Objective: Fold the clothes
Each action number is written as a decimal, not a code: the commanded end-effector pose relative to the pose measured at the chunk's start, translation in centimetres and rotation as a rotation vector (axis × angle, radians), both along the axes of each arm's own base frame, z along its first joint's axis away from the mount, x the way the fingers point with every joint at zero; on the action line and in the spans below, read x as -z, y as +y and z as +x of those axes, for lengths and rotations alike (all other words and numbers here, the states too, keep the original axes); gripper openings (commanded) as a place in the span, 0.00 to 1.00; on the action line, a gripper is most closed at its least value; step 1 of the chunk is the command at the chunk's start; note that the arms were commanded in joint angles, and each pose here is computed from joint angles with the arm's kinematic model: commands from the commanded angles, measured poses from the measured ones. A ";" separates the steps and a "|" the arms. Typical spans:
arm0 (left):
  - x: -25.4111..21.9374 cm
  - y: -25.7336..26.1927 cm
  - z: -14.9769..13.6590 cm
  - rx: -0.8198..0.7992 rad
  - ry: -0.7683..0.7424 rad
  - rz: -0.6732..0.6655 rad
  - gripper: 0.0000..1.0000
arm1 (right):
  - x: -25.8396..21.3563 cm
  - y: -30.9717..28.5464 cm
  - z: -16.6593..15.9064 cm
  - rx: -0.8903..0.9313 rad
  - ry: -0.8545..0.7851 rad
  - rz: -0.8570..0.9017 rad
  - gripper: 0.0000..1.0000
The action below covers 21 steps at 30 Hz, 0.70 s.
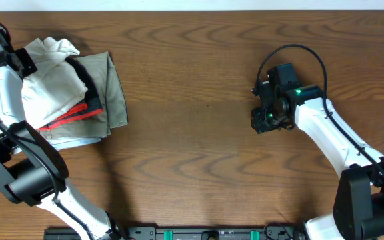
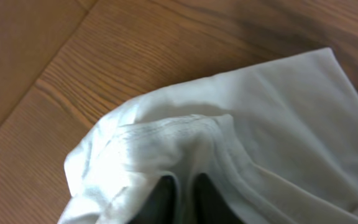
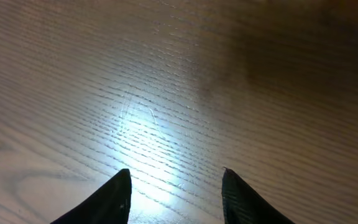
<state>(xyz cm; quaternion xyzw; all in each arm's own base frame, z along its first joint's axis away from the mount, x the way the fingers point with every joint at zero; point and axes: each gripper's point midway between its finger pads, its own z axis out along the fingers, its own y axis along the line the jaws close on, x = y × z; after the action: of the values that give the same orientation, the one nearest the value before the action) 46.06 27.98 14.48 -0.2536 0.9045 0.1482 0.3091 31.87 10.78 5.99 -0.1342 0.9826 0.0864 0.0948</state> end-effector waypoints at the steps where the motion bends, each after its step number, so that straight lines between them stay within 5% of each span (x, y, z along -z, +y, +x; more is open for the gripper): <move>1: -0.2 0.9 -0.4 -0.034 0.018 0.041 0.07 | 0.1 0.2 -0.1 -0.012 0.004 0.002 0.45; 12: -6.7 3.2 -2.4 -0.148 -0.079 0.158 0.06 | 0.1 0.2 -0.1 -0.011 0.004 0.002 0.45; 21: -6.5 5.2 -4.4 -0.220 -0.090 0.121 0.06 | 0.1 0.2 -0.1 -0.009 0.004 0.003 0.45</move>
<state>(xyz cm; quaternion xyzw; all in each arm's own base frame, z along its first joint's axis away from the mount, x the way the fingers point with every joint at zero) 41.92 32.93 20.45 -0.3237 0.8521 0.2367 0.3363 31.86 10.78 5.99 -0.1342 0.9826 0.0866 0.0946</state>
